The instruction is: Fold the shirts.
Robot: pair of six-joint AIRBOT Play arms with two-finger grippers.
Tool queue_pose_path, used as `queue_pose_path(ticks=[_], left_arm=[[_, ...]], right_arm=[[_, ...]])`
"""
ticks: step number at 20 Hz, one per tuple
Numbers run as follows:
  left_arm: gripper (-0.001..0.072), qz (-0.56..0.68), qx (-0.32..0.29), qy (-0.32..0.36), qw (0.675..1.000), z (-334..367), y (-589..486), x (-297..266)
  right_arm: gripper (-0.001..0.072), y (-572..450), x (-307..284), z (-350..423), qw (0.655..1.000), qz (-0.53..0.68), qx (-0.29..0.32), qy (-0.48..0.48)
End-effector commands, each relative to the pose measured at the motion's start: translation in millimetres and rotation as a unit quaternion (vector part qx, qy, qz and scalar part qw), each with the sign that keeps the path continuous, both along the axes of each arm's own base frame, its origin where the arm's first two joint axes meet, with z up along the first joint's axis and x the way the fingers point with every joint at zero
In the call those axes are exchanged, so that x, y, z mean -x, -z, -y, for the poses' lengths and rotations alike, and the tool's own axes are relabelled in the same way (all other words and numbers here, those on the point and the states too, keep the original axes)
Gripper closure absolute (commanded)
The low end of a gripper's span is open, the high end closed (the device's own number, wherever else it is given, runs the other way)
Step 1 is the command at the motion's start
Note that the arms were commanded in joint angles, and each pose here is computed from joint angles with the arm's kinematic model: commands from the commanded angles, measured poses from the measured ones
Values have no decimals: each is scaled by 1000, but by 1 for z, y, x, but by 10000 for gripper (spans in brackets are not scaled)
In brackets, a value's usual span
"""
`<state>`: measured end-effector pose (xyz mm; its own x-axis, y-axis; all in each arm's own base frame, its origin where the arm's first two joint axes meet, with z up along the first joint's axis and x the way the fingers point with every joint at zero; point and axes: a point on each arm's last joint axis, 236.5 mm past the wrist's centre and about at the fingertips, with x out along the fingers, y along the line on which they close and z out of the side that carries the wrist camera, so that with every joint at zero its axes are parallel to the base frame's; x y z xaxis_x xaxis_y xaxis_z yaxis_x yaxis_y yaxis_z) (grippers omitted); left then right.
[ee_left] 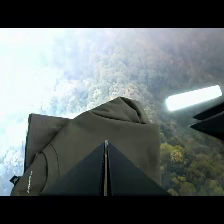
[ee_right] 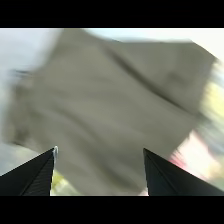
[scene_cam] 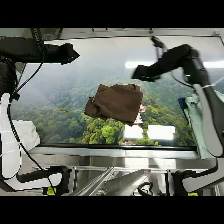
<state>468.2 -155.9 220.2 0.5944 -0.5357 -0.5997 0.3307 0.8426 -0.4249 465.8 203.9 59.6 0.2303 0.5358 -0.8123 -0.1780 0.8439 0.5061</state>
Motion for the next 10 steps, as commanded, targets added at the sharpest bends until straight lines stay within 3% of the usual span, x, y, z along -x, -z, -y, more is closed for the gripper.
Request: queue_pose_path(ticks=[1,6,10], left_arm=[[696,1,0,4,1000,5,0,1],[696,1,1,12,1000,12,-1,4],[696,2,1,12,1000,12,-1,4]], right_arm=[[101,55,41,55,991,-108,53,52],[100,136,71,5,980,-182,-47,72],[101,161,80,-32,970,-215,-93,59]])
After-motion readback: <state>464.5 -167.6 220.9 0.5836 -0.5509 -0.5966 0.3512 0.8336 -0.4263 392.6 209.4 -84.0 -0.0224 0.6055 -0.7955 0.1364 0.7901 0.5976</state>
